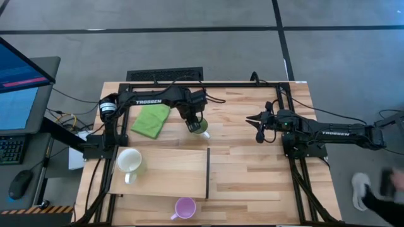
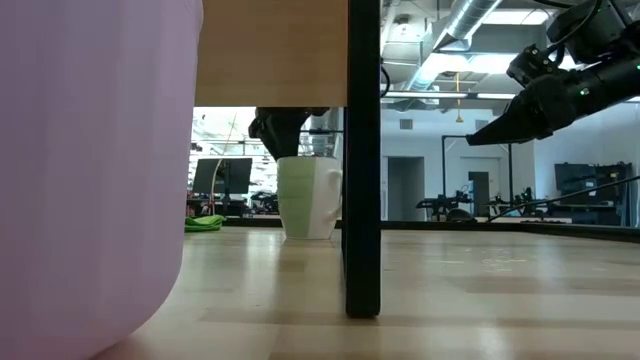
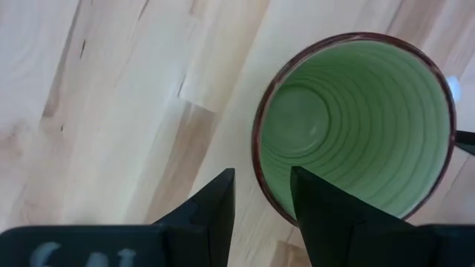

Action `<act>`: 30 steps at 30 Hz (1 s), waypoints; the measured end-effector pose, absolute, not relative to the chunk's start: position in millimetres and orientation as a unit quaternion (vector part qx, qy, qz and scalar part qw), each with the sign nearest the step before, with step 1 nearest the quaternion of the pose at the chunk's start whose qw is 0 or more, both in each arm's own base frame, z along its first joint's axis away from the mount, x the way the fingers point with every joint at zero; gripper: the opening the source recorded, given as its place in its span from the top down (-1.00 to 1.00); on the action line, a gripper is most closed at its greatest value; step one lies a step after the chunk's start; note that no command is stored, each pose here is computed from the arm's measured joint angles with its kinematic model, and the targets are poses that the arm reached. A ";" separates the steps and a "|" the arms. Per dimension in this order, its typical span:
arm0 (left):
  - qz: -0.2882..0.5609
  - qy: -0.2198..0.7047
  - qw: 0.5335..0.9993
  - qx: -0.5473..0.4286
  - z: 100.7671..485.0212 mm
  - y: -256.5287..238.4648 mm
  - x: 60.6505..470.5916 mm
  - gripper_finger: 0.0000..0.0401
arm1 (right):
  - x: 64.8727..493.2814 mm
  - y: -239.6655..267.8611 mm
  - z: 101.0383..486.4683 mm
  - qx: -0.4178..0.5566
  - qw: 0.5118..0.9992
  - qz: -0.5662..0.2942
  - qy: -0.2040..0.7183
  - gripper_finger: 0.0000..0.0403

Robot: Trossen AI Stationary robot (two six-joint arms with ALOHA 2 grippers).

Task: Stack small to large cups/mugs on shelf
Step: Put the green mug on the shelf

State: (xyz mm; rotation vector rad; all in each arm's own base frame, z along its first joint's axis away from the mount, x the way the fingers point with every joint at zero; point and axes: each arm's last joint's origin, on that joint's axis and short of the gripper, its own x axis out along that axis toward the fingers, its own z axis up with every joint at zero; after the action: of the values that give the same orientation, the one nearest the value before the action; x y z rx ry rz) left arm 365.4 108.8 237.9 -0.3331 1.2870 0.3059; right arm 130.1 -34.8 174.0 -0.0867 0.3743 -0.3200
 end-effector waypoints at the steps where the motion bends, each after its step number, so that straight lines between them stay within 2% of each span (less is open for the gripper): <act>1: 0.141 0.595 0.776 -0.154 237.9 108.8 365.4 0.39 | 130.1 -34.8 174.0 -0.043 0.969 -0.158 0.185 0.57; 30: 0.137 0.580 0.789 -0.150 232.0 106.0 369.3 0.39 | 130.1 -34.8 174.0 -0.043 0.969 -0.160 0.186 0.57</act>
State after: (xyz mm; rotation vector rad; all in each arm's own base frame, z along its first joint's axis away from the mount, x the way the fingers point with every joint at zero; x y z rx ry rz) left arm 369.3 106.0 232.0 -0.3227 1.2493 0.2943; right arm 130.1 -34.8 174.0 -0.0874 0.3754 -0.3234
